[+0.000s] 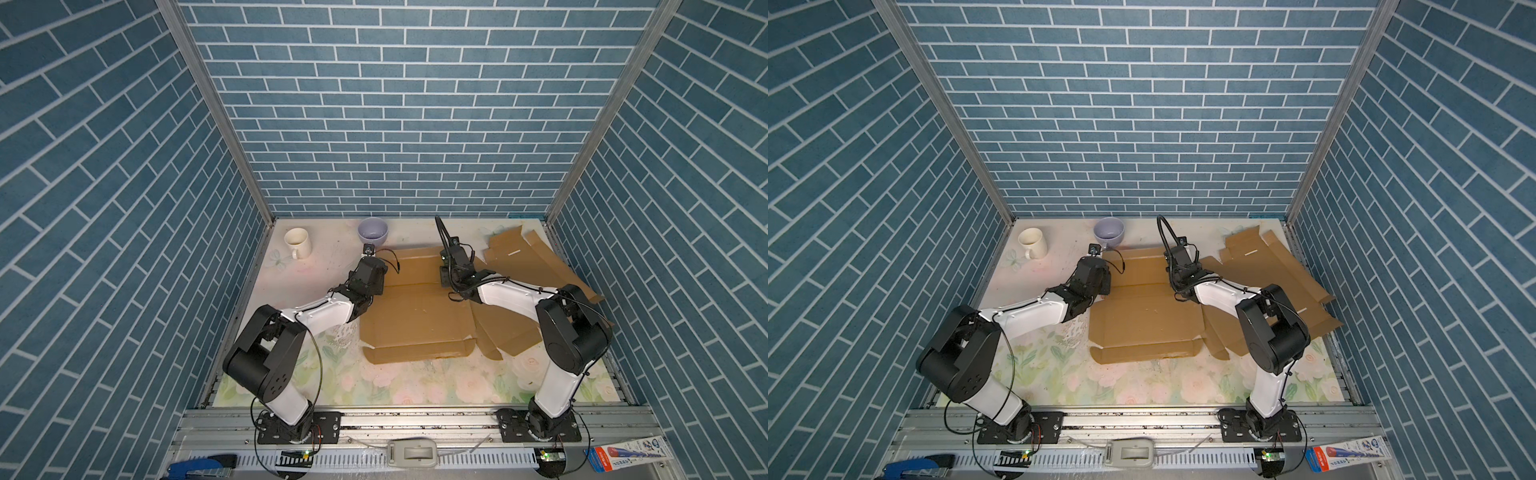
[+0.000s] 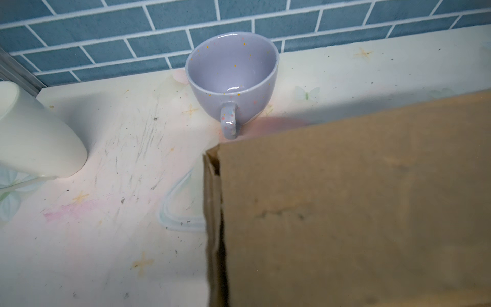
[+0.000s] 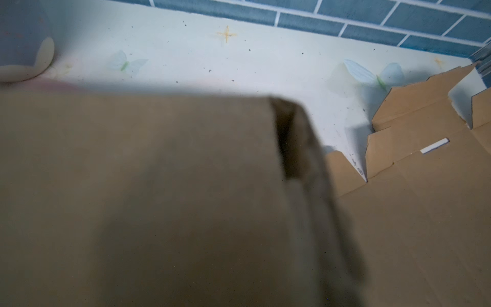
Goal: Fold the paper box
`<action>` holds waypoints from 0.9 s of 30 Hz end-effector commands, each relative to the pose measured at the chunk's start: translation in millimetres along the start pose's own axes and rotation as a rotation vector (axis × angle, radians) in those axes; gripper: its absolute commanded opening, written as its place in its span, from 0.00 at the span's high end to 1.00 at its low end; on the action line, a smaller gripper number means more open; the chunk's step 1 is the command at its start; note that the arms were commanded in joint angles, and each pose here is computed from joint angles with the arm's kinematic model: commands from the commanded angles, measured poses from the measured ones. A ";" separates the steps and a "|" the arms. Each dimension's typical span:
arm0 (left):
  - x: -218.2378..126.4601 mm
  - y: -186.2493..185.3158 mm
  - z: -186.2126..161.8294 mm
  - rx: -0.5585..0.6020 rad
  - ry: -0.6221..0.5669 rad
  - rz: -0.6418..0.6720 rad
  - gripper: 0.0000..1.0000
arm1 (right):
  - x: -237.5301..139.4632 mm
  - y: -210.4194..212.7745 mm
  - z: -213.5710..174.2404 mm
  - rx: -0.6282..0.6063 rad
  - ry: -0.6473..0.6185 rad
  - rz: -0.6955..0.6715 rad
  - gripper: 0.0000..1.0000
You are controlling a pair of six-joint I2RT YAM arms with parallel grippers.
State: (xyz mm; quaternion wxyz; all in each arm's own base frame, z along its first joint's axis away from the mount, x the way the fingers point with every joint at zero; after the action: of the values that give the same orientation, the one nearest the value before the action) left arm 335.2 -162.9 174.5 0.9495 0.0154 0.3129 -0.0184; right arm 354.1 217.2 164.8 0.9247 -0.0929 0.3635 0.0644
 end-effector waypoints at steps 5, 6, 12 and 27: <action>-14.3 18.6 11.1 -0.002 0.149 -0.021 0.86 | -21.0 0.9 11.1 0.053 0.179 0.103 1.00; -16.9 20.0 13.8 -0.008 0.157 -0.034 0.82 | -21.5 0.2 11.6 0.066 0.199 0.118 1.00; -29.2 22.7 25.9 -0.006 0.196 -0.105 0.64 | -17.0 0.1 15.6 0.111 0.347 0.204 1.00; -74.4 42.2 59.7 -0.047 0.230 -0.274 0.38 | 9.3 15.7 -7.2 0.207 0.745 0.345 1.00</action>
State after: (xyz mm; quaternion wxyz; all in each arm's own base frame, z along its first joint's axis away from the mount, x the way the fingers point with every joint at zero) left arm 319.6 -128.0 265.1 0.9077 -0.0385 0.3990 -0.1238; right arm 361.0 226.8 153.7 0.7499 0.0101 0.6451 0.1462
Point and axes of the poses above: each gripper's point midway between its finger pads, its own x axis out along the fingers, its own y axis along the line the jaws close on, z = x × y, the point moved 9 cm from there along -x, back along the fingers, and after that the axes turned 3 degrees about -x, right-handed, at the moved point
